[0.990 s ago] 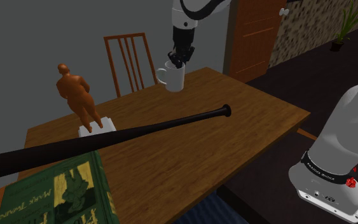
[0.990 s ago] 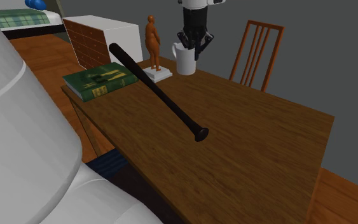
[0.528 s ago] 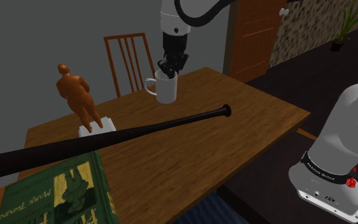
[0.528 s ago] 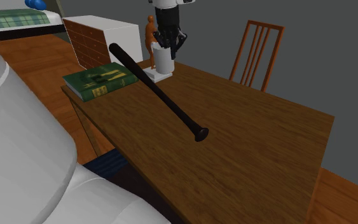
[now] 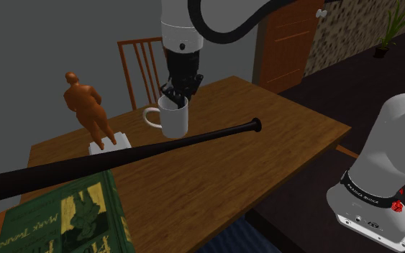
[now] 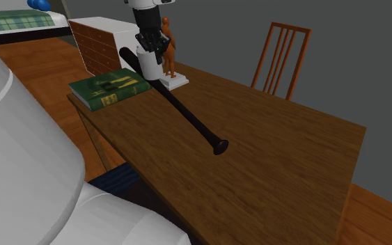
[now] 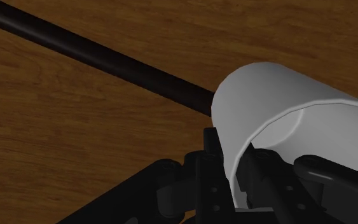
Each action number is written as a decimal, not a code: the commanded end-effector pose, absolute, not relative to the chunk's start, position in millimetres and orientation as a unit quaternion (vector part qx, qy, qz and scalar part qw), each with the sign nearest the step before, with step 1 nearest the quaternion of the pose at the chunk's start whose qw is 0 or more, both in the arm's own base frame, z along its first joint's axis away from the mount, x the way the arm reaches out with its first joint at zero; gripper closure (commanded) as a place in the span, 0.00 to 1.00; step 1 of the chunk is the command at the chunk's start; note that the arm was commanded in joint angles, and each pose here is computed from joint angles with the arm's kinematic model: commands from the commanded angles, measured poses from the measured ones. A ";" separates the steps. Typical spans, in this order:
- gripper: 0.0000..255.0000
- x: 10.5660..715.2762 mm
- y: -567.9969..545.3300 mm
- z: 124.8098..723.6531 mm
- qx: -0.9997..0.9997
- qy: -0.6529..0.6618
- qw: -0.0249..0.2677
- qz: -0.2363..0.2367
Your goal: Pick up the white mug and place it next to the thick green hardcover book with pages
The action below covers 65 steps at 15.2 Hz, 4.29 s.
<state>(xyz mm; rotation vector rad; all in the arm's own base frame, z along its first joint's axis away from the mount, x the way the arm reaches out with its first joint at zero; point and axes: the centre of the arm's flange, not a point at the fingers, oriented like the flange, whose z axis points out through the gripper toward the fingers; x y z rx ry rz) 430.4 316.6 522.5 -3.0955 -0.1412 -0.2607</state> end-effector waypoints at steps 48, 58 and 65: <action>1.00 360.7 440.7 359.1 -0.995 -0.045 0.016 -0.084; 0.00 352.4 438.7 408.3 -0.995 -0.045 0.016 -0.084; 0.00 352.4 438.7 408.3 -0.995 -0.045 0.016 -0.084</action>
